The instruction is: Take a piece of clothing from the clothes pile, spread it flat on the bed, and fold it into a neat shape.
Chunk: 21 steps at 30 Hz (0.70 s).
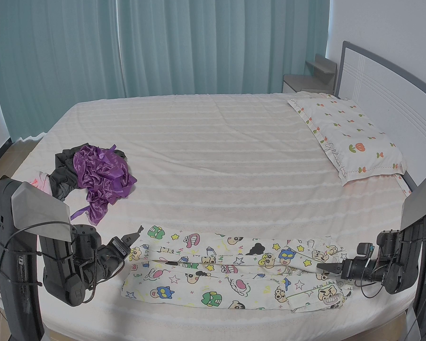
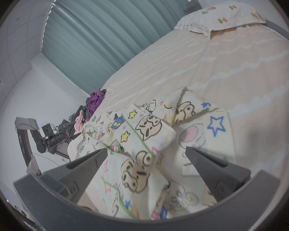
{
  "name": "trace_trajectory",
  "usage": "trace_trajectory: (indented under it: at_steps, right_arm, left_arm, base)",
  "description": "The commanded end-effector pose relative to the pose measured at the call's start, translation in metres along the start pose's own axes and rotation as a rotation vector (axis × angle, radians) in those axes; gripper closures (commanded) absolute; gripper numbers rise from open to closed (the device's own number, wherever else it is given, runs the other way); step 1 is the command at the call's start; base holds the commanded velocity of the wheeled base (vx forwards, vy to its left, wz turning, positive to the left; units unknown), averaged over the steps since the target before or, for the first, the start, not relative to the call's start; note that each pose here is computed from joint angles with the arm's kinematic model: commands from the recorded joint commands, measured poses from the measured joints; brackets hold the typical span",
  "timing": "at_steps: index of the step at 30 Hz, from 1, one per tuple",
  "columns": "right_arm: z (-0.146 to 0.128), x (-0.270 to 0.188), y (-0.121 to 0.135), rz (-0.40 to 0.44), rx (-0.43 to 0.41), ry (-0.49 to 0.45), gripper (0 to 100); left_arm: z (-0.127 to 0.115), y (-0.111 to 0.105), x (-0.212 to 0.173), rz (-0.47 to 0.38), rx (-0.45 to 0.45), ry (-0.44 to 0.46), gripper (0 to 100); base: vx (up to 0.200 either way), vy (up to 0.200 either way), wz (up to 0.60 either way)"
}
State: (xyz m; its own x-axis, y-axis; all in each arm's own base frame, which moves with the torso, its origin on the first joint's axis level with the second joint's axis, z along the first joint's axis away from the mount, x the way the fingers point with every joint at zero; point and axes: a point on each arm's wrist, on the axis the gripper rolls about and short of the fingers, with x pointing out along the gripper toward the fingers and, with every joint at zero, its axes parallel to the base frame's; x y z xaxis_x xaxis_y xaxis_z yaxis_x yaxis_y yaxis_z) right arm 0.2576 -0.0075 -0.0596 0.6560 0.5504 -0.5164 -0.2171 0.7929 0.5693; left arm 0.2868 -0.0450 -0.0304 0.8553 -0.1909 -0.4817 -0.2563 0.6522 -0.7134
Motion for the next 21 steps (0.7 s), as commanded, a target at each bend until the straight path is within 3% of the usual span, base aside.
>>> trace_trajectory:
  at_steps: [1, 4, 5, 21]
  right_arm:
    - [0.000, 0.010, 0.001, 0.017, -0.016, -0.002, 0]
    - [0.000, 0.010, 0.001, 0.014, -0.016, -0.004, 0]
    - [0.001, 0.009, 0.001, 0.013, -0.017, -0.005, 100]
    - [0.005, -0.013, 0.005, -0.013, 0.006, -0.033, 100]
  left_arm:
    - [0.002, 0.001, 0.002, -0.007, -0.005, -0.009, 0]
    - [0.002, 0.001, 0.002, -0.006, -0.005, -0.008, 0]
    - [0.002, 0.001, 0.002, -0.006, -0.005, -0.008, 0]
    - [0.001, 0.002, 0.001, -0.001, -0.003, -0.007, 0]
  base:
    - [0.000, 0.000, 0.00]
    - [0.000, 0.000, 0.00]
    - [0.000, 0.000, 0.00]
    - [0.000, 0.000, 0.00]
